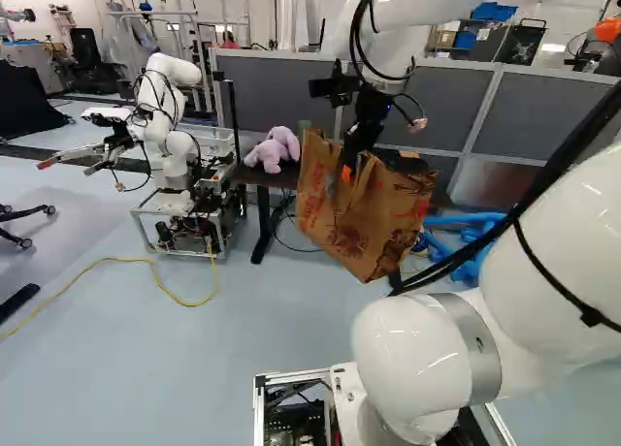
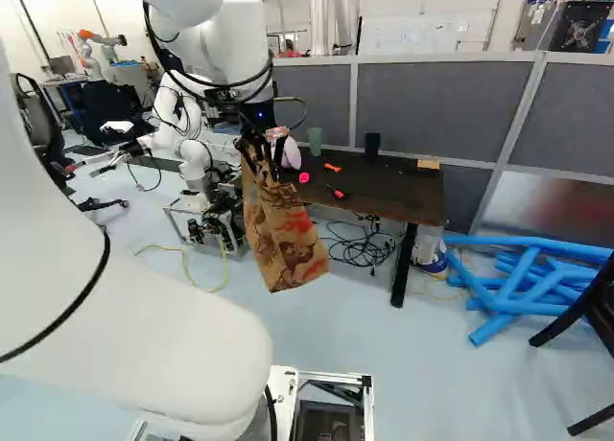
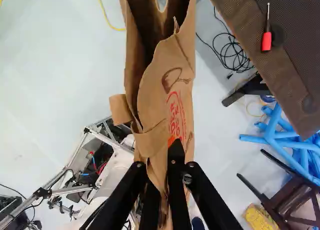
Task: Pick up the bag on the ground and place it on the table
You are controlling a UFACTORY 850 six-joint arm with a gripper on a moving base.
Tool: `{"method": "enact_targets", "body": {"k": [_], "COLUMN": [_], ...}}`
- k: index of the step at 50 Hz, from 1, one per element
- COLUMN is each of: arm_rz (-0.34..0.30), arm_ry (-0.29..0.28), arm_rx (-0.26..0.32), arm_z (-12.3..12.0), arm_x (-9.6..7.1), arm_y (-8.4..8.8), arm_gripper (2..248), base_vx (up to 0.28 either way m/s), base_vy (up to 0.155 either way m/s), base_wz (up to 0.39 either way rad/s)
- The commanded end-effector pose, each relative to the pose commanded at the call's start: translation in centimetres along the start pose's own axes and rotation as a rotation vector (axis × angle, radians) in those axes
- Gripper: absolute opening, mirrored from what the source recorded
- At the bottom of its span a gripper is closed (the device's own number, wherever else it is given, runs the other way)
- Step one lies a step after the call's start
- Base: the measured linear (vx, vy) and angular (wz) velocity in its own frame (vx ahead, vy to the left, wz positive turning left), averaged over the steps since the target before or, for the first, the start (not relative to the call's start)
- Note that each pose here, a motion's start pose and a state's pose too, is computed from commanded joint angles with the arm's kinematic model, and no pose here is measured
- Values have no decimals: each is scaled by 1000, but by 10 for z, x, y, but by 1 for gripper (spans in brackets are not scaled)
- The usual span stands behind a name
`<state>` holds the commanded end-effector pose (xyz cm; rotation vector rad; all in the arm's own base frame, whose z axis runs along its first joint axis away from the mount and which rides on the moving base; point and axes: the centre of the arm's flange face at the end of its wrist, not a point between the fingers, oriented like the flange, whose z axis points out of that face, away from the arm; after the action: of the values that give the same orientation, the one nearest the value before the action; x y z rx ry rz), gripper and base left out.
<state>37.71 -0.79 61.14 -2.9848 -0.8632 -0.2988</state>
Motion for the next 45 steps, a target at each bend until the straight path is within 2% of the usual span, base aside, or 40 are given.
{"method": "enact_targets", "body": {"k": [11,45], "arm_rz": [-2,-2], "arm_ry": [21,23], "arm_rx": [-14,-15], "arm_z": [-11,-12], "arm_x": [-1,-2], "arm_y": [-2,-2], "arm_gripper": [21,21], "base_vx": [0,0], "base_vy": [0,0], "base_wz": [0,0]}}
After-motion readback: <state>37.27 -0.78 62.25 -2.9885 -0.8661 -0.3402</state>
